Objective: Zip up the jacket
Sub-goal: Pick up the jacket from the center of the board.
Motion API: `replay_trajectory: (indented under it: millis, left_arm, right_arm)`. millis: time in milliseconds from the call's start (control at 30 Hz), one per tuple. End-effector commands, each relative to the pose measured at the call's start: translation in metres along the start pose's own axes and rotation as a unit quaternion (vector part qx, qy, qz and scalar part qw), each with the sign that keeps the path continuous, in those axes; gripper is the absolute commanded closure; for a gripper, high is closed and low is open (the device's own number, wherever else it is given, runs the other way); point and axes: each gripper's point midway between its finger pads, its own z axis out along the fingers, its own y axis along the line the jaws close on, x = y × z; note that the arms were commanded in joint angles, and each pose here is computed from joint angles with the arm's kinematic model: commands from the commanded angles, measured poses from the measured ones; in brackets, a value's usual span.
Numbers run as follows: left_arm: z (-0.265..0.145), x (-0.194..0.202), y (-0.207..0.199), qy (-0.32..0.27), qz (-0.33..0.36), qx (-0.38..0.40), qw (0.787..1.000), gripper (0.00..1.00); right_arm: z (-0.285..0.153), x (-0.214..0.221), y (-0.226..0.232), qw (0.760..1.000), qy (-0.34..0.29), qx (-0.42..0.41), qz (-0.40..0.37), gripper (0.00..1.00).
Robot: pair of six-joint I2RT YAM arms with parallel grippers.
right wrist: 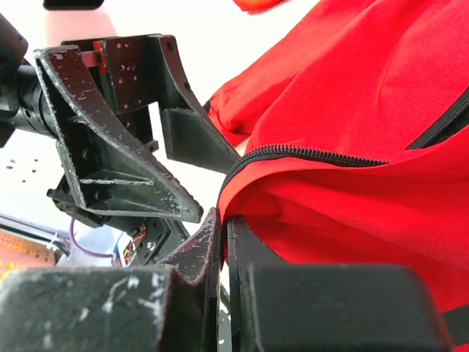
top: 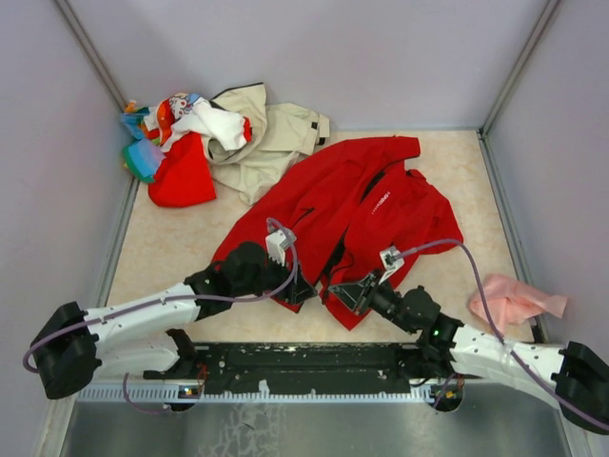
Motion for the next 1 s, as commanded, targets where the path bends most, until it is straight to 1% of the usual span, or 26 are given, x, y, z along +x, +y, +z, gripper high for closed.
replay_trajectory:
  millis: [0, 133, 300, 533, 700, 833, 967]
  left_arm:
    - [-0.013, 0.016, 0.04, 0.072, 0.027, -0.122, 0.989, 0.31]
    - [-0.014, 0.025, 0.057, 0.119, 0.033, -0.18, 0.976, 0.29]
    - [-0.011, 0.037, 0.079, 0.16, 0.045, -0.24, 0.957, 0.28]
    - [0.0, 0.038, 0.091, 0.206, 0.071, -0.277, 0.936, 0.29]
    - [0.007, 0.05, 0.098, 0.238, 0.078, -0.286, 0.925, 0.29]
    - [0.004, 0.063, 0.105, 0.268, 0.083, -0.315, 0.907, 0.3]
    - [0.001, 0.073, 0.11, 0.284, 0.092, -0.346, 0.89, 0.29]
  right_arm:
    - [-0.001, -0.011, -0.002, 0.999, -0.035, -0.004, -0.028, 1.0]
    - [-0.003, -0.01, -0.004, 0.998, -0.038, -0.006, -0.046, 1.0]
    - [-0.005, -0.009, -0.013, 0.997, -0.04, 0.005, -0.068, 1.0]
    - [-0.007, -0.005, -0.02, 0.996, -0.039, 0.015, -0.079, 1.0]
    - [-0.008, -0.005, -0.021, 0.996, -0.045, 0.012, -0.08, 1.0]
    - [-0.01, -0.005, -0.023, 0.996, -0.047, 0.013, -0.08, 1.0]
    - [-0.012, -0.007, -0.024, 0.995, -0.054, 0.015, -0.079, 1.0]
